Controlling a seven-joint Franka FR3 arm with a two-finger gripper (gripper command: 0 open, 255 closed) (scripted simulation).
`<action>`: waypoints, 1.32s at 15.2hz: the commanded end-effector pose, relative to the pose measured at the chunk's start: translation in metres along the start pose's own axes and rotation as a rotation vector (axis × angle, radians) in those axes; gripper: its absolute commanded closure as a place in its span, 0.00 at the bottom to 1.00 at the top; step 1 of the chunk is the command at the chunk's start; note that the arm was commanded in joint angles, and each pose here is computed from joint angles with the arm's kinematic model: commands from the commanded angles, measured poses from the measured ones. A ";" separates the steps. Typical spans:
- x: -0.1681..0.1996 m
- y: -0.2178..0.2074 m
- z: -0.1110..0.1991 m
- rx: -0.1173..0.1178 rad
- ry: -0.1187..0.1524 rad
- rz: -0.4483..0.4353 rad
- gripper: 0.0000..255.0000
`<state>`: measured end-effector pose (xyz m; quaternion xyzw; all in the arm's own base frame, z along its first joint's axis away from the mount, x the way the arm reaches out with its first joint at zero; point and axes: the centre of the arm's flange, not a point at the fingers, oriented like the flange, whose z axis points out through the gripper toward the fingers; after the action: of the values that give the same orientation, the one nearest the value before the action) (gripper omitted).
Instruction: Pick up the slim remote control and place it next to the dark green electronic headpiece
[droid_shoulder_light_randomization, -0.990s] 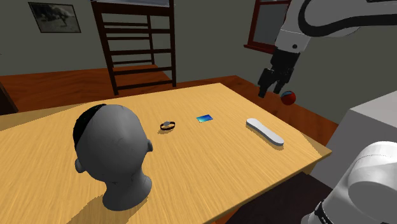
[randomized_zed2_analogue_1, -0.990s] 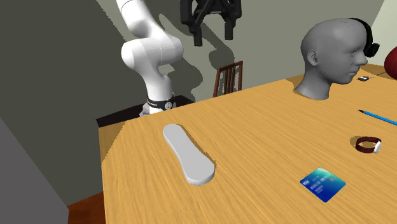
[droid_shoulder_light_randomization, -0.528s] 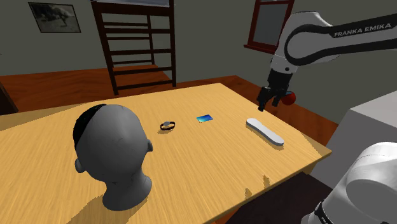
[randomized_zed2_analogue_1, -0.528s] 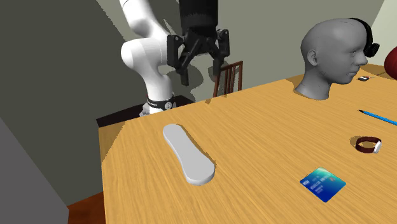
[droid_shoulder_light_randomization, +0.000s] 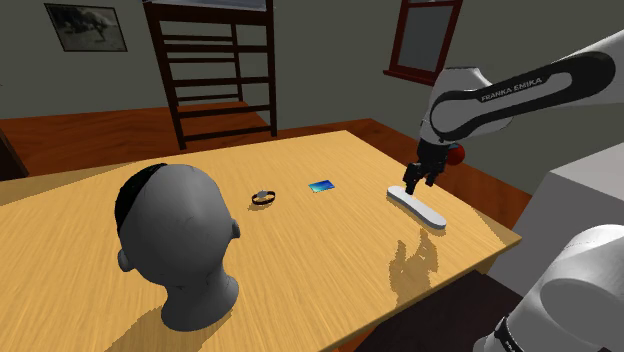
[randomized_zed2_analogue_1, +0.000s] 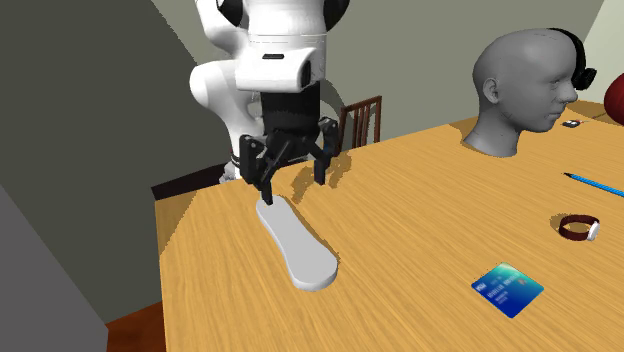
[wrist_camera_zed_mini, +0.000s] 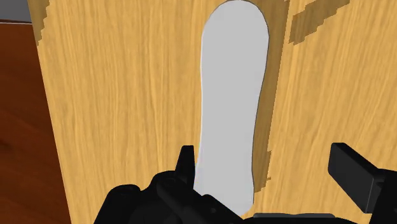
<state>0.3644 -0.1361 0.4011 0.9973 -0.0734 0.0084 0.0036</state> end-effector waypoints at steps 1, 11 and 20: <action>0.005 0.011 0.022 -0.009 -0.007 0.002 0.00; 0.005 0.014 0.068 -0.011 -0.009 0.003 0.00; 0.005 0.014 0.068 -0.011 -0.009 0.003 1.00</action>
<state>0.3686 -0.1516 0.3336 0.9971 -0.0751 0.0034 0.0090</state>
